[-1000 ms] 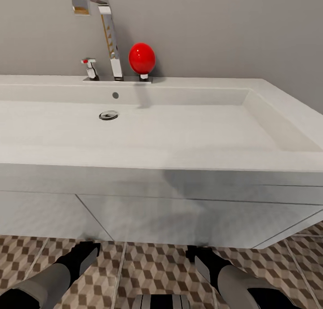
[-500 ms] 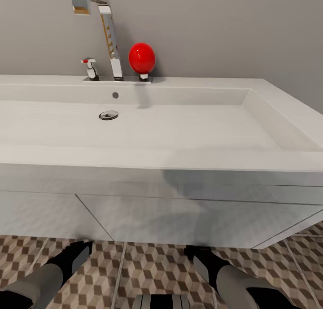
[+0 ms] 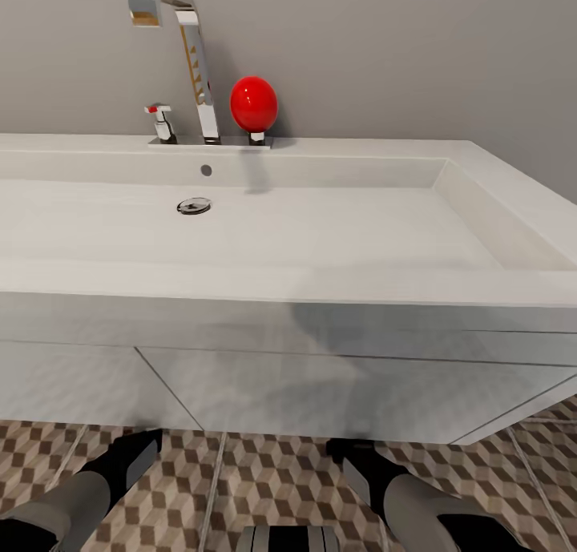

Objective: Take the four mousetraps from the cabinet in the bathroom and place them on the bathroom floor. Make sure all four end up on the same floor surface, and ensure that at least two of them are either under or directly next to the same bathroom sink.

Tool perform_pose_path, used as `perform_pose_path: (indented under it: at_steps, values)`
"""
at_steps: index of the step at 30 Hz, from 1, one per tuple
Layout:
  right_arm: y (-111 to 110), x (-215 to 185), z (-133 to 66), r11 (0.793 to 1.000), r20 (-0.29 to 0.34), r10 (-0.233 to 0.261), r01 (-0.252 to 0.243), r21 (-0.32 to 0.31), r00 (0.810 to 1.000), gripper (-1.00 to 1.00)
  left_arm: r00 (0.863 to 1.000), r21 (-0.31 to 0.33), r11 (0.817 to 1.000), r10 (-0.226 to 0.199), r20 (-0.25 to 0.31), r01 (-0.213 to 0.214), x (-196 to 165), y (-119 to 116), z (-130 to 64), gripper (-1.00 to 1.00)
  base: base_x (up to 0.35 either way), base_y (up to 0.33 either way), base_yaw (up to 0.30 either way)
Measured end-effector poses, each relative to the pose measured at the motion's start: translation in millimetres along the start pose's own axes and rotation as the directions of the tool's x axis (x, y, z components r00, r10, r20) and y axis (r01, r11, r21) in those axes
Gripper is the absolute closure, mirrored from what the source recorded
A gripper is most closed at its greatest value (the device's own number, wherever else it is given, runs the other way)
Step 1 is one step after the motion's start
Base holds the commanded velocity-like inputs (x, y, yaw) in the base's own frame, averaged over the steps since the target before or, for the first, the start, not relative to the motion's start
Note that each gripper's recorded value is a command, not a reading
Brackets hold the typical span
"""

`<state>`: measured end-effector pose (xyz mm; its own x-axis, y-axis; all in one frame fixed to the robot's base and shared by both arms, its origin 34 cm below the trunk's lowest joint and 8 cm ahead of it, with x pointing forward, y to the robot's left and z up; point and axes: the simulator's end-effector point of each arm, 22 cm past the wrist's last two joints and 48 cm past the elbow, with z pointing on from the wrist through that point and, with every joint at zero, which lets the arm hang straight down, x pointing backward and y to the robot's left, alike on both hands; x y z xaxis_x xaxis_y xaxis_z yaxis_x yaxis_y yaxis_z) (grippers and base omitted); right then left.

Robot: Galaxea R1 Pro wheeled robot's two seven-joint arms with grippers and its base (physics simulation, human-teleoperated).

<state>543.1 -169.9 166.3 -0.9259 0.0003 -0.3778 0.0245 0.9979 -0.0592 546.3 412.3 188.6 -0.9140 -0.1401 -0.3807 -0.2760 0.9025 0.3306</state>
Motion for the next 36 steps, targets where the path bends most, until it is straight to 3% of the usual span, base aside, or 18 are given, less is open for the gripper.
perform_pose_path:
  at_steps: [7,14,24,36]
  values:
    - [-0.7,1.7,-0.1,1.0,-0.009,-0.008,0.008,0.006,1.0,1.0,1.0,0.001,1.0,-0.002,-0.004,0.002,0.6,-0.1,-0.2,1.0,0.0,0.0,0.0]
    - [0.1,13.2,-0.7,1.0,-0.07,-0.03,0.031,0.004,0.997,1.0,1.0,-0.007,1.0,0.002,-0.001,-0.002,-1.1,7.2,1.3,1.0,0.0,0.0,0.0]
    - [2.5,13.1,-0.6,1.0,-0.069,-0.027,0.027,-0.005,0.997,1.0,1.0,-0.008,1.0,0.001,0.0,-0.001,-1.4,8.3,1.7,1.0,0.0,0.0,0.0]
    - [2.9,-12.9,-0.5,1.0,0.069,0.005,-0.005,-0.006,0.998,1.0,1.0,-0.008,1.0,-0.003,-0.002,0.003,-1.1,8.3,1.7,1.0,0.0,0.0,0.0]
